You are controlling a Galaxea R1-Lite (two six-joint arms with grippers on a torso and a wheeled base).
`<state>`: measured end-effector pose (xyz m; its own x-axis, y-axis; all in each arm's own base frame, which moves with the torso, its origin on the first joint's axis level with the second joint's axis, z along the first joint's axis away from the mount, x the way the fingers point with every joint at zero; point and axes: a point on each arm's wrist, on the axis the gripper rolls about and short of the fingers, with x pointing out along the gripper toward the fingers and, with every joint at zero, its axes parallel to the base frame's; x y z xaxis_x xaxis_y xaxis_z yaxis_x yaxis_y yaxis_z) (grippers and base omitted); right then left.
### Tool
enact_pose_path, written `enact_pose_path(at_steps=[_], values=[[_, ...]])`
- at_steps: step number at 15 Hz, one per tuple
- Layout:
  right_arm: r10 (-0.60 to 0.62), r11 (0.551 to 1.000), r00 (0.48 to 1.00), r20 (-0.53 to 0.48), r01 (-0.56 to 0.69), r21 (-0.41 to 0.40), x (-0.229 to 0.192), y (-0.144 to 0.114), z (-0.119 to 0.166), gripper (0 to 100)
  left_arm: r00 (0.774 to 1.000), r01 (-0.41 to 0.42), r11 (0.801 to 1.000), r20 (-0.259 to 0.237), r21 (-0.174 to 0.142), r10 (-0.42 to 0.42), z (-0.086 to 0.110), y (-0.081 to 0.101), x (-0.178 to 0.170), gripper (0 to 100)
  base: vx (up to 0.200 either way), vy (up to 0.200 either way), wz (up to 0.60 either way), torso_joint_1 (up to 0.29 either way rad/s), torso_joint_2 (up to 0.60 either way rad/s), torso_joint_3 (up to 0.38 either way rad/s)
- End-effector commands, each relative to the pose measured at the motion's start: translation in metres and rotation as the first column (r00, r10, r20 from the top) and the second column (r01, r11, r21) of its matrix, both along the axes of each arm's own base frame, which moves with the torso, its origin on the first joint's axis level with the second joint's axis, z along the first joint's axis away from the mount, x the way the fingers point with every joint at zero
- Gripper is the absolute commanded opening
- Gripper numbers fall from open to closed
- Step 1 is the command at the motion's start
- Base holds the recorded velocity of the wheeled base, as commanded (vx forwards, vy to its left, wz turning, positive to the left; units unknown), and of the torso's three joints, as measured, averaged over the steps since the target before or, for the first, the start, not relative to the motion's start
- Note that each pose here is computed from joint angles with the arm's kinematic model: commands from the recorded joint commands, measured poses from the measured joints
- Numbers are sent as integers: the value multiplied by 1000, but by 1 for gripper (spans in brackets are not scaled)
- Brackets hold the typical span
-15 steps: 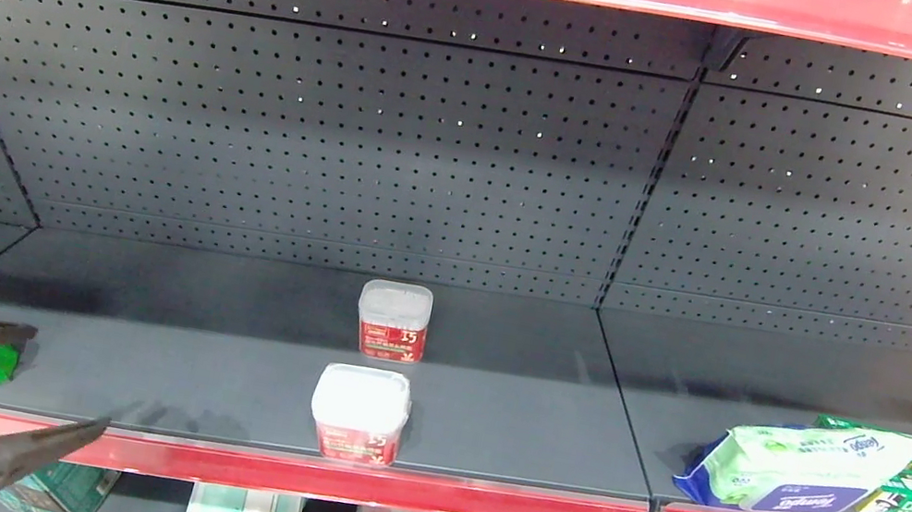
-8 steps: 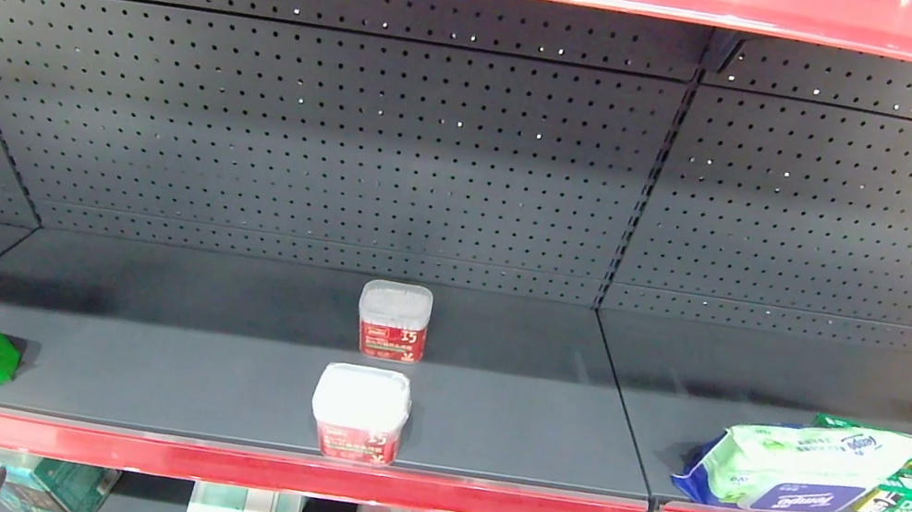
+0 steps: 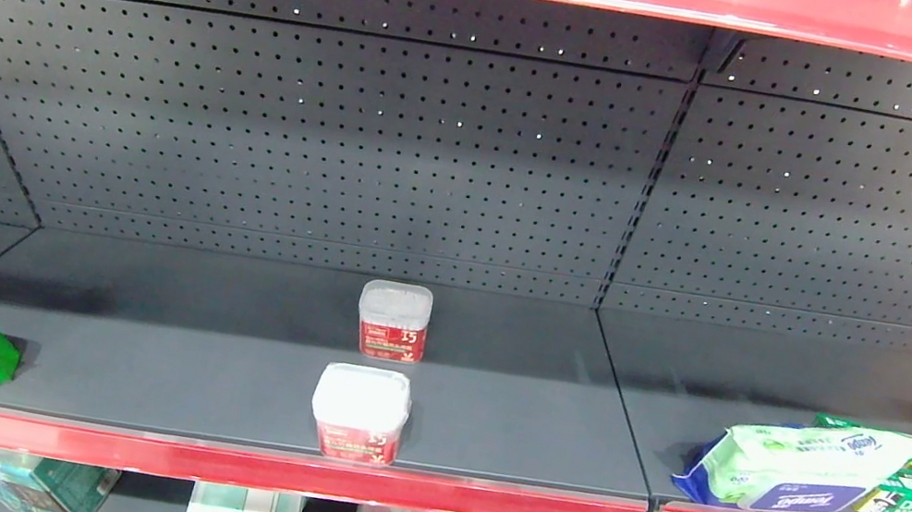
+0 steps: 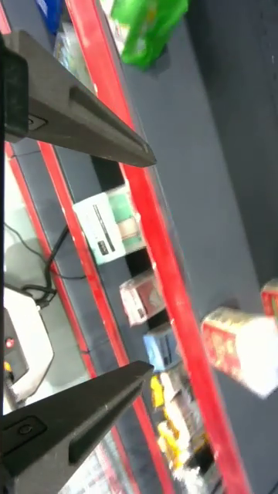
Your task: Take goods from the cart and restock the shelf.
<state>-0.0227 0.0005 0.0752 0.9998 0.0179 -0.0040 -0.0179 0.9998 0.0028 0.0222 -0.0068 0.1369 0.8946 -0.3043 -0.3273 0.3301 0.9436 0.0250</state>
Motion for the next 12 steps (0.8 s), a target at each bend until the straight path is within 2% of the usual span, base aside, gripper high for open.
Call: enact_pose_path(at_steps=[1,3,4,5,8,10,12], values=[[1,1000,1000,-1,-1,0,0,0,0,100,1000,0,1000,20,0,0,-2,0,-4,100,0,0,0,0,0,0],[1,1000,1000,-1,-1,0,0,0,0,100,997,6,1000,72,12,-7,1,0,-10,100,0,0,0,0,0,0],[1,1000,1000,1,-1,0,0,0,0,100,996,9,999,85,41,-12,0,0,-11,100,0,0,0,0,0,0],[1,1000,1000,-1,-1,0,0,0,0,100,996,12,999,90,51,-16,-1,0,-11,100,0,0,0,0,0,0],[2,1000,1000,-1,-2,0,0,0,0,100,988,-39,997,151,72,28,1,0,-18,100,0,0,0,0,0,0],[1,1000,1000,-1,-1,0,0,0,0,100,987,-44,994,160,98,27,1,1,-19,100,0,0,0,0,0,0],[1,1000,1000,-1,-1,0,0,0,0,100,985,-51,994,172,100,33,-4,0,-23,100,0,0,0,0,0,0]])
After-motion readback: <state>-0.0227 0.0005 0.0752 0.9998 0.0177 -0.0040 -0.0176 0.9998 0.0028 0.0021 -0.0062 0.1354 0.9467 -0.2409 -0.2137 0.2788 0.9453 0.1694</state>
